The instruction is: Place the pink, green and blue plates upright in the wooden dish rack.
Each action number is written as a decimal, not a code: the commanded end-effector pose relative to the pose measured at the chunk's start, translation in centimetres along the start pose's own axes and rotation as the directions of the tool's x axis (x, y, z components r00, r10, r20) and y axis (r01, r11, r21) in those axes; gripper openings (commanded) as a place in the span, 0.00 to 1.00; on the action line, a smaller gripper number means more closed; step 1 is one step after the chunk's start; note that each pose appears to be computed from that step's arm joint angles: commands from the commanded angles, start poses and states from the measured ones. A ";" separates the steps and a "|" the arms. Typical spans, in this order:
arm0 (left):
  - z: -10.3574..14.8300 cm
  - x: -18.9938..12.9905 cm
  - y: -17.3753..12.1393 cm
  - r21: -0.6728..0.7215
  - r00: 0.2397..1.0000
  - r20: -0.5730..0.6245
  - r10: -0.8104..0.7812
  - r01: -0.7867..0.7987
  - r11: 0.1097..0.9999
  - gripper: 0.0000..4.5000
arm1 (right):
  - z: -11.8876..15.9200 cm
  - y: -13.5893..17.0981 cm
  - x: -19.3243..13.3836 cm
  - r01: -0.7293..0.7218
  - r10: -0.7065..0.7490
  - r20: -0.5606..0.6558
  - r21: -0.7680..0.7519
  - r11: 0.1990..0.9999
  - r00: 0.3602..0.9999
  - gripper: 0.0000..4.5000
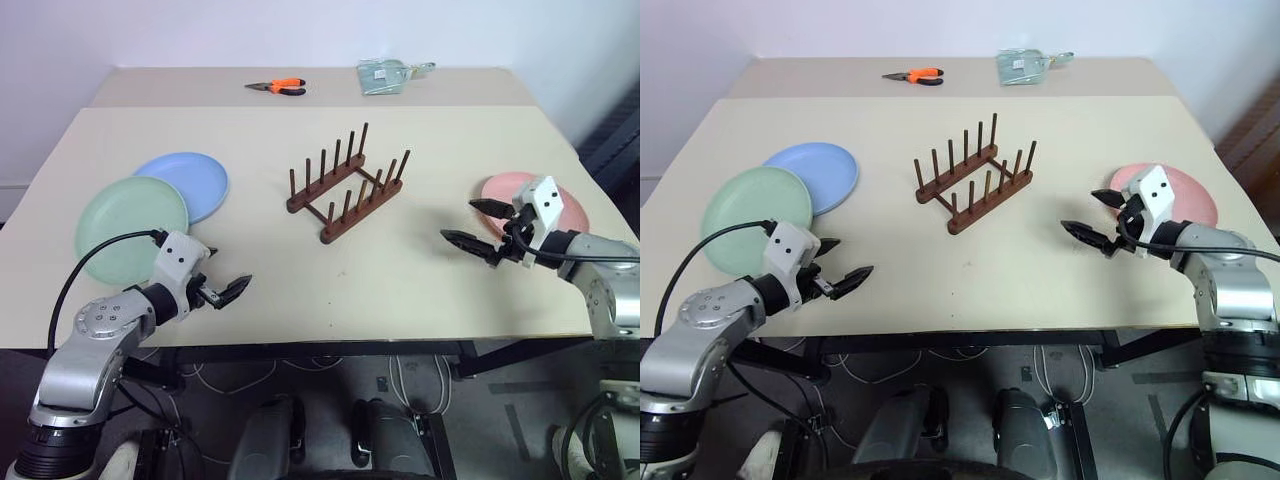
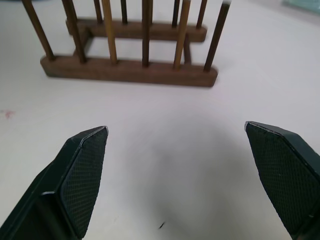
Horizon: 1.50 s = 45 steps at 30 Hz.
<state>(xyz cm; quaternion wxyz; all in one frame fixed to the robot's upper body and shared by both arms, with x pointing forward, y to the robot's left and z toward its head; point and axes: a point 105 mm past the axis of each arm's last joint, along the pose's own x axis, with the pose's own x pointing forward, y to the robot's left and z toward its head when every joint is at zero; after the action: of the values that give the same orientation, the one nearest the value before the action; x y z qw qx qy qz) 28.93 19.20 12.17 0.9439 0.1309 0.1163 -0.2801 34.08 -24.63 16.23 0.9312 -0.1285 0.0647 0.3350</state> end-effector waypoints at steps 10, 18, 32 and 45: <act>0.4 0.3 -1.5 0.002 0.999 0.037 -0.017 0.017 1.000 0.99 | 2.4 1.6 1.8 -0.055 0.060 0.058 -0.084 0.995 0.997 1.00; 1.3 5.0 -5.8 0.008 0.978 0.053 -0.202 0.202 0.979 0.99 | 2.1 5.5 3.1 -0.133 0.135 0.060 -0.031 0.991 0.989 1.00; 3.3 16.6 -7.7 0.106 0.960 0.014 -0.279 0.276 0.955 0.94 | 1.8 7.1 0.8 0.004 -0.002 0.087 -0.029 1.000 0.996 1.00; 3.2 14.0 -8.8 0.266 0.778 -0.052 -0.626 0.615 0.742 0.17 | 0.5 6.1 -1.3 0.026 -0.026 0.000 -0.069 0.997 1.000 1.00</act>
<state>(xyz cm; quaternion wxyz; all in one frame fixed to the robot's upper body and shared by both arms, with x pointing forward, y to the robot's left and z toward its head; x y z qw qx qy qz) 36.82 4.32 9.79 0.8050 0.2009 0.0814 -0.5522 29.20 -20.17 14.45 0.9287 -0.1502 0.0747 0.3306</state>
